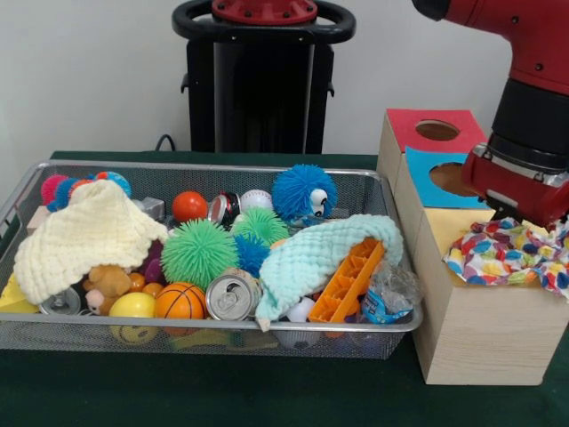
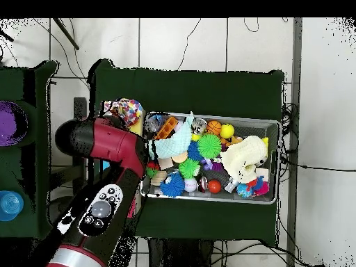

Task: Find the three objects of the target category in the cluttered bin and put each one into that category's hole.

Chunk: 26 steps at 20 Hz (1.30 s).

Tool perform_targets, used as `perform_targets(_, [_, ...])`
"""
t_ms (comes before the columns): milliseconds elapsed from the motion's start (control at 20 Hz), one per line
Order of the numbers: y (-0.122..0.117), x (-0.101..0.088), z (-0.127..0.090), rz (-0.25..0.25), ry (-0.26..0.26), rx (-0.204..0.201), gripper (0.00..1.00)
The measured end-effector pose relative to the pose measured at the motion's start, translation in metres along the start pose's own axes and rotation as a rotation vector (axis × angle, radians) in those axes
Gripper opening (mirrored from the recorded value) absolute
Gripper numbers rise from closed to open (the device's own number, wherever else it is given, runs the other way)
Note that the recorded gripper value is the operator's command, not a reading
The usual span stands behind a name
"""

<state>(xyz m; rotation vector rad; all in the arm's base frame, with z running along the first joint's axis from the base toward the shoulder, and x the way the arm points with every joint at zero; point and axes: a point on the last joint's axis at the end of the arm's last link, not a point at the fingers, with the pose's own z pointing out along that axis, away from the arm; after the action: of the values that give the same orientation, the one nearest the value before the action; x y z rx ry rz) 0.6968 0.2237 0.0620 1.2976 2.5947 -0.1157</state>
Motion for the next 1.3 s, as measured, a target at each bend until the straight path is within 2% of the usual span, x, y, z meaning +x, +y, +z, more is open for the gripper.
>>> perform_targets(200, [0.001,0.002,-0.014,-0.003,0.016,0.008,0.0])
perform_targets(250, [0.001,0.003,-0.025,-0.007,0.028,0.017,0.0])
perform_targets(500, [0.0,0.005,-0.05,-0.016,0.06,0.041,0.0])
perform_targets(550, [0.0,0.006,-0.065,-0.018,0.076,0.052,0.0])
perform_targets(800, [-0.001,0.005,-0.094,-0.019,0.099,0.062,0.0])
perform_targets(1300, [0.001,-0.003,-0.122,-0.018,0.094,0.045,0.0])
